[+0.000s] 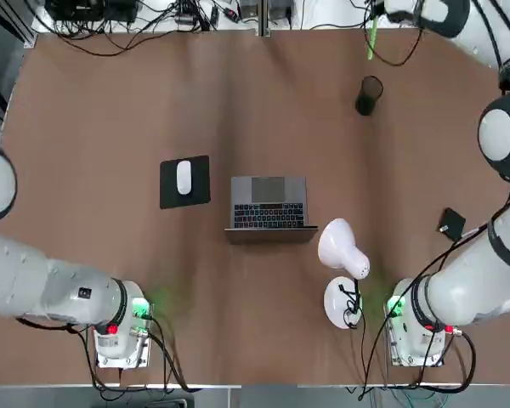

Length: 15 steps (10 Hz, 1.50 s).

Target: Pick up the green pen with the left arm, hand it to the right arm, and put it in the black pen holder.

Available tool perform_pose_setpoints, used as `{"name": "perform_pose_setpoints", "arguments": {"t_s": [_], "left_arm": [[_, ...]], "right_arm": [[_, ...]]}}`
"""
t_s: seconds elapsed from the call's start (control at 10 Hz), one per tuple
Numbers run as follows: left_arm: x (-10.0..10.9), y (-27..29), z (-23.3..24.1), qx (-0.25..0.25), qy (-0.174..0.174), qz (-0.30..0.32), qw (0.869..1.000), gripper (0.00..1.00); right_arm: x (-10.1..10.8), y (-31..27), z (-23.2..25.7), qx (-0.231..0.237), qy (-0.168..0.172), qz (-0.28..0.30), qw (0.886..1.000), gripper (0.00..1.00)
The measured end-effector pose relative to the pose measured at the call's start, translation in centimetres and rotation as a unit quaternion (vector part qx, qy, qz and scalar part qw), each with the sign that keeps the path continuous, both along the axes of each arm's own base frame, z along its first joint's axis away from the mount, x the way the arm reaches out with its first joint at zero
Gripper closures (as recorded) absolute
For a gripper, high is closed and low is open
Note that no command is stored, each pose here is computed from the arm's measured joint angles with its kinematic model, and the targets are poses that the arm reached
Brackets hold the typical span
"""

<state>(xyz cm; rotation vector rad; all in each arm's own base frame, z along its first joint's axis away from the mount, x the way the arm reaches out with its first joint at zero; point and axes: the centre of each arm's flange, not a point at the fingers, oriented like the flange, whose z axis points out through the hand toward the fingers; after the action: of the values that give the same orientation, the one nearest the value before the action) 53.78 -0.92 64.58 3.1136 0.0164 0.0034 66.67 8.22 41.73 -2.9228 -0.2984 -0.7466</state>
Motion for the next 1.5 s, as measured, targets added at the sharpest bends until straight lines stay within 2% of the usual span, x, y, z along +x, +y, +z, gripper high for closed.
{"name": "perform_pose_setpoints", "arguments": {"t_s": [0.4,1.3,1.5], "left_arm": [[-0.5,3.4,-0.2,-0.001,0.003,-0.006,1.0,0.0],[1.8,1.0,-1.3,0.005,0.009,-0.018,1.0,0.0],[1.9,1.0,-1.1,0.006,0.002,-0.005,1.0,0.0]], "right_arm": [[-2.8,-3.0,-6.1,-0.018,-0.028,-0.031,0.999,0.82],[-4.0,-3.3,-10.1,-0.023,0.005,-0.031,0.999,0.82],[-4.1,-3.2,-10.8,-0.024,0.01,-0.03,0.999,0.8]]}}
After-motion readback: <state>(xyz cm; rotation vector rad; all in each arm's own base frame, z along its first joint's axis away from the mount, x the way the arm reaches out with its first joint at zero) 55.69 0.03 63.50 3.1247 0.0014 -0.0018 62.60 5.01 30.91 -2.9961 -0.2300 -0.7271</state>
